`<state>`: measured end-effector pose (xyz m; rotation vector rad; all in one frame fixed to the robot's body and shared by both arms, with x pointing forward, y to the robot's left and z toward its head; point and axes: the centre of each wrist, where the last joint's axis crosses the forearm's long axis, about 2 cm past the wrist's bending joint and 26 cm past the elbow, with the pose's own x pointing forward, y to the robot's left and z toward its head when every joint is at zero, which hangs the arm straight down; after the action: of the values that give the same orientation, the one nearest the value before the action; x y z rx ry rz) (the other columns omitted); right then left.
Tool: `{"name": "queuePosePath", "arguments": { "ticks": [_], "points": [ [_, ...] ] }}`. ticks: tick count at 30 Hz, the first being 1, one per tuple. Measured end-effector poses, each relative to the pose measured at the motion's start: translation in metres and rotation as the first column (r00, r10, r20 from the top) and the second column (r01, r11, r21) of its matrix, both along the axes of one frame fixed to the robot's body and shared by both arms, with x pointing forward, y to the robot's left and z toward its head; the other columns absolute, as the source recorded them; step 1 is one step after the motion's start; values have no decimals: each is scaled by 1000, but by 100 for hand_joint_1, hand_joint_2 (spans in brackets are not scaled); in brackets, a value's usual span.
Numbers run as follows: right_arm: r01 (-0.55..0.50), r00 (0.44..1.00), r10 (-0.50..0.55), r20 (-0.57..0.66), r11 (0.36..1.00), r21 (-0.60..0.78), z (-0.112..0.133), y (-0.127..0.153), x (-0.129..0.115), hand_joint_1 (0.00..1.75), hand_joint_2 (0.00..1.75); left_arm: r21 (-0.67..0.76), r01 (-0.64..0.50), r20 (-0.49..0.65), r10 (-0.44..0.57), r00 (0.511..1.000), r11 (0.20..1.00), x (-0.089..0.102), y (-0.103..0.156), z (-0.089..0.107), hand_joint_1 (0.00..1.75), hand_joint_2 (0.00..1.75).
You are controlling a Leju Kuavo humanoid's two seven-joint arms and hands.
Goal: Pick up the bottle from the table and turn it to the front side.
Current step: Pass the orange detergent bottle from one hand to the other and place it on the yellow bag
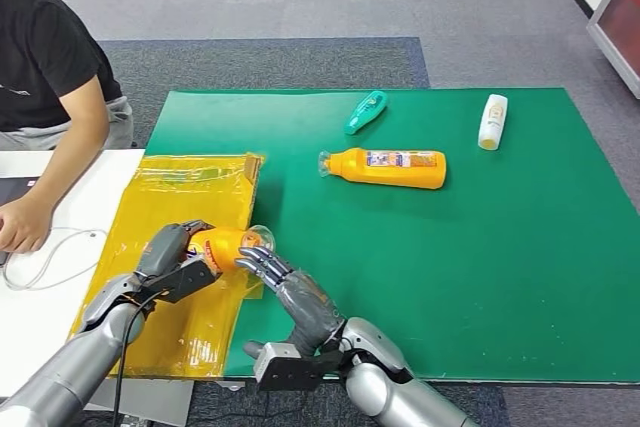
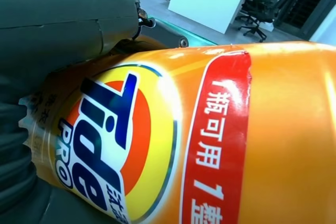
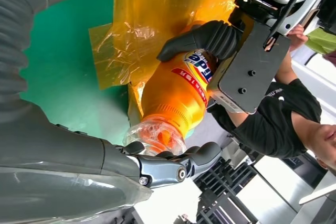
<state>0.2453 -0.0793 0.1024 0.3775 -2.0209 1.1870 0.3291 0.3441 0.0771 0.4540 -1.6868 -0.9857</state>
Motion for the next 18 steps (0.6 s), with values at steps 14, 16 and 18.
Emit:
{"name": "queuePosePath", "arguments": {
  "ticks": [14,16,18],
  "points": [
    [-7,1000,7,-2,1000,9,-1,0,1,0,175,-124,0,-100,-13,995,992,9,3,6,175,175],
    [-8,1000,8,-2,1000,8,-1,0,0,0,175,-151,-9,-136,-12,991,988,13,4,10,175,175],
    [-11,1000,11,-1,1000,7,-2,0,0,0,175,-168,-13,-158,-14,987,986,16,5,12,175,175]
  ]
}}
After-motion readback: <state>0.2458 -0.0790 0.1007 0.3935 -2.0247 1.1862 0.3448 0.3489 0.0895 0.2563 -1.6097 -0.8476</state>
